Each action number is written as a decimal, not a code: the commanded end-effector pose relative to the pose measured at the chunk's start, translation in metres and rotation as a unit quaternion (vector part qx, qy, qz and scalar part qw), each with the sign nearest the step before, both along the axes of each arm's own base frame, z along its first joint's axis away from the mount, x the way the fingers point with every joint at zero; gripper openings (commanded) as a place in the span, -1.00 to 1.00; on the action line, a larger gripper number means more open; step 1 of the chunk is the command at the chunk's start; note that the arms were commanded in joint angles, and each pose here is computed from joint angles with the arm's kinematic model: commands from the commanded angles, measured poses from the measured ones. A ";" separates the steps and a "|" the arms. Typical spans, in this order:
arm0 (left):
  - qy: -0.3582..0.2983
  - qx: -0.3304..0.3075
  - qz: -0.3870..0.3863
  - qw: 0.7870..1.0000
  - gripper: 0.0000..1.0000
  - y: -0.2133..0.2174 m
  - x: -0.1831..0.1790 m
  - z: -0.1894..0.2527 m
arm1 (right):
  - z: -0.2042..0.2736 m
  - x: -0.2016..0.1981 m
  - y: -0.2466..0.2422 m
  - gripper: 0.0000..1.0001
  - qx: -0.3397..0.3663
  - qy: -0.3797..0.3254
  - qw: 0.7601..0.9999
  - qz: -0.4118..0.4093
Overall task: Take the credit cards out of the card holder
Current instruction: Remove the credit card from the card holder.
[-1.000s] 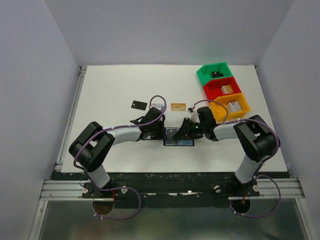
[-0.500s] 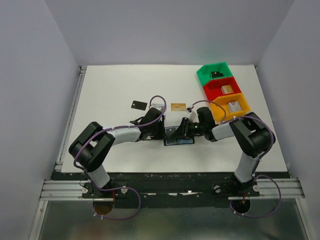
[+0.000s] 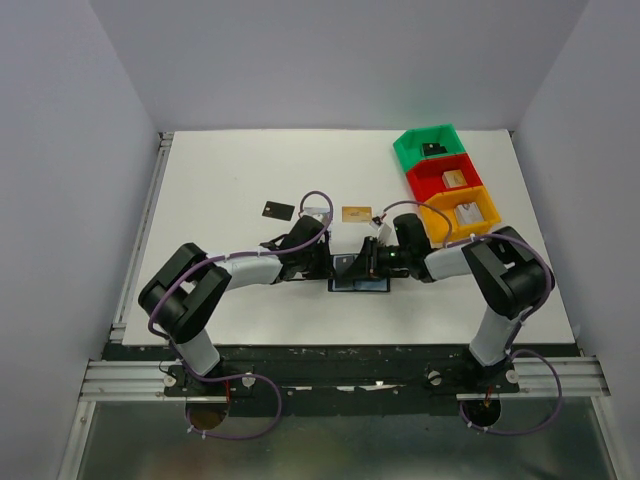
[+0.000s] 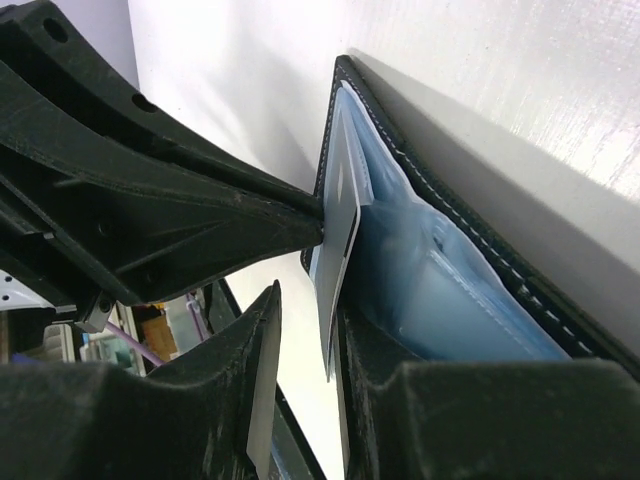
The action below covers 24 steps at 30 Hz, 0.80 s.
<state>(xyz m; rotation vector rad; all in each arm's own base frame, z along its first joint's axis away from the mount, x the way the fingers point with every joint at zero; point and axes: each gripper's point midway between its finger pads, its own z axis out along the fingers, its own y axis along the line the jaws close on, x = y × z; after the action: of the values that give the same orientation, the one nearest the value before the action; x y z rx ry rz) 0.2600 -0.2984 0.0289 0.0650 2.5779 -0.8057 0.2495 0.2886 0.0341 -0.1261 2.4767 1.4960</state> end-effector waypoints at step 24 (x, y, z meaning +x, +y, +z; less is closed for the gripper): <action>0.016 0.038 0.012 0.999 -0.81 0.016 -0.008 -0.017 | 0.016 0.001 -0.010 -0.38 -0.056 -0.033 0.998 0.005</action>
<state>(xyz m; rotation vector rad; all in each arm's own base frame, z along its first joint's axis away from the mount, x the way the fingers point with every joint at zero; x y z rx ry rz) 0.2603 -0.2950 0.0274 0.0540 2.5765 -0.7861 0.2438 0.2771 0.0384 -0.1669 2.5457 1.3663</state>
